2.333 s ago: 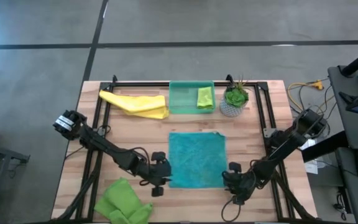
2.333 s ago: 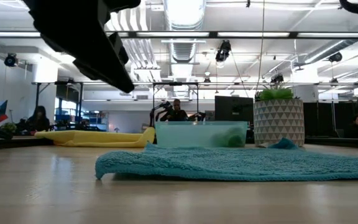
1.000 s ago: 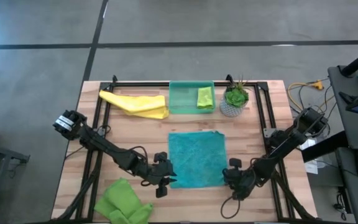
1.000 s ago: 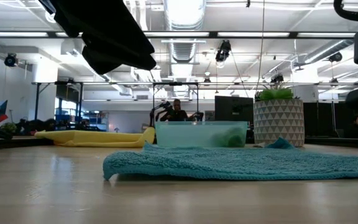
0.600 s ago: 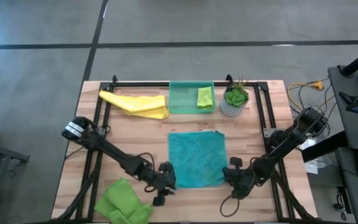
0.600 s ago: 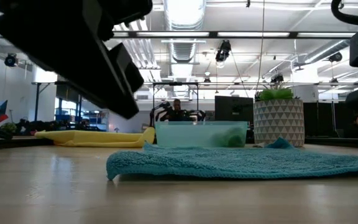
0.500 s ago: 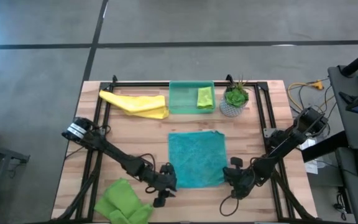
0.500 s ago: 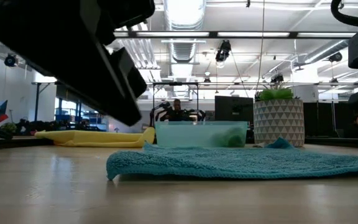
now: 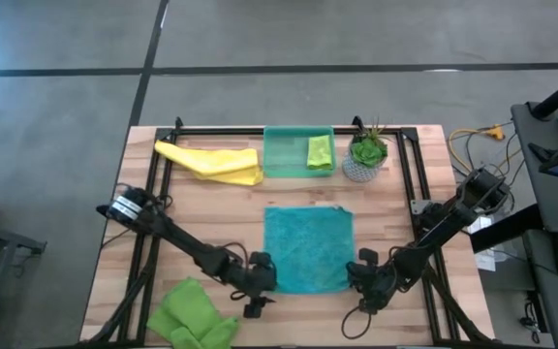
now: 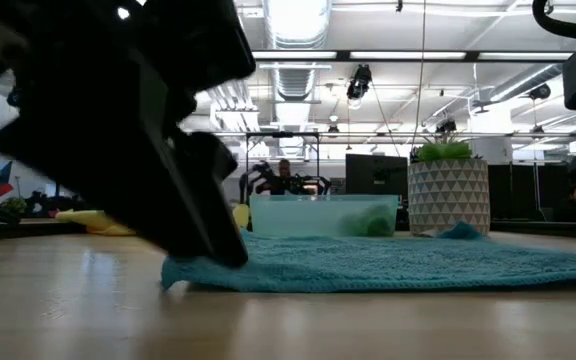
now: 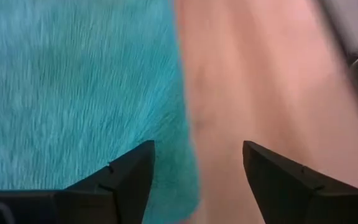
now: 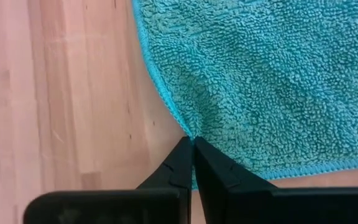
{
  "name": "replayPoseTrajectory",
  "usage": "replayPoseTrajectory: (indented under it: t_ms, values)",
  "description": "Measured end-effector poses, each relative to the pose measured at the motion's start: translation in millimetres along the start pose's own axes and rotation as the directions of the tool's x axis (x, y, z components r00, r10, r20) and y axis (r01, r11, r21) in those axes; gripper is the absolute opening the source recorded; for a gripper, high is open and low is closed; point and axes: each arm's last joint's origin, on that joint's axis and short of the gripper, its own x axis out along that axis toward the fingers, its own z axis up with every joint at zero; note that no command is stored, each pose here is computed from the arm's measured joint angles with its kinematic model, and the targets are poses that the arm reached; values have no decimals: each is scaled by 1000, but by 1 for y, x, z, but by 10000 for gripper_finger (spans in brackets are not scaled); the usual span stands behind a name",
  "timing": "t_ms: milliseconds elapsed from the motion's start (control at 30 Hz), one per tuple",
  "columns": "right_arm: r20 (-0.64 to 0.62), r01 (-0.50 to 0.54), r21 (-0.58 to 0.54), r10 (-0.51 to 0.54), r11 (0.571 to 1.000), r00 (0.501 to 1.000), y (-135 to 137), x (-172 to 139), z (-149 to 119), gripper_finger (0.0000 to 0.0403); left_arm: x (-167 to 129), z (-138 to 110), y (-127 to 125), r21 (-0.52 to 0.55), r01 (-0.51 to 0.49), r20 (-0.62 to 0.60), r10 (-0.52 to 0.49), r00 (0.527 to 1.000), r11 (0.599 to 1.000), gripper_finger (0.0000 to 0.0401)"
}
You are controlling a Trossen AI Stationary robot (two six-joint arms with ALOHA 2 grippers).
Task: Fold microfiber towels
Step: Fold the blue microfiber cloth
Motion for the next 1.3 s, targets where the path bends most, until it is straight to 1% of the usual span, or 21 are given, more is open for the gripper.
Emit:
replayPoseTrajectory:
  t_ms: [67,200,300,433,567,667,700,767,900,967,1033,1133,1233,1300]
  values:
    - [1,-1,8,1,1000,1000,0,0,0,9,5,-1,0,0,-10,-20,10,1000,1000,230]
    - [-4,-13,17,13,1000,1000,1,0,0,9,6,-3,1,14,-70,-72,70,995,997,228]
    - [-9,-19,24,20,1000,1000,1,0,0,9,3,-5,4,25,-126,-92,128,988,992,209]
    - [-14,-24,25,24,999,1000,1,0,0,9,2,-7,6,38,-155,-129,159,979,987,156]
    - [-17,-28,26,28,999,999,2,0,0,9,0,-7,4,54,-168,-160,174,972,984,80]
    - [-21,-33,28,34,999,999,2,0,0,9,-5,-3,1,76,-143,-164,154,974,987,21]
    - [-22,-34,31,35,999,999,2,0,0,9,-8,0,-1,77,-133,-158,144,977,988,11]
    - [-23,-39,35,40,999,999,2,-1,0,9,-14,5,-3,75,-136,-137,145,980,988,8]
    - [-34,-72,40,73,997,997,4,-3,1,9,-34,23,-9,57,-106,-53,109,993,993,5]
    - [-40,-88,42,89,995,995,6,-5,2,9,-40,26,-11,56,-100,-35,102,994,993,2]
    - [-47,-117,46,120,992,992,9,-7,5,9,-46,28,-14,55,-75,-26,77,997,996,2]
    - [-61,-149,47,152,988,987,14,-10,7,9,-50,32,-18,45,-4,-18,5,1000,999,1]
    - [-62,-188,52,191,981,980,21,-14,13,9,-49,29,-23,27,51,-38,-50,998,998,1]
    - [-61,-208,56,212,976,975,26,-17,16,9,-49,28,-25,5,65,-40,-65,997,998,1]
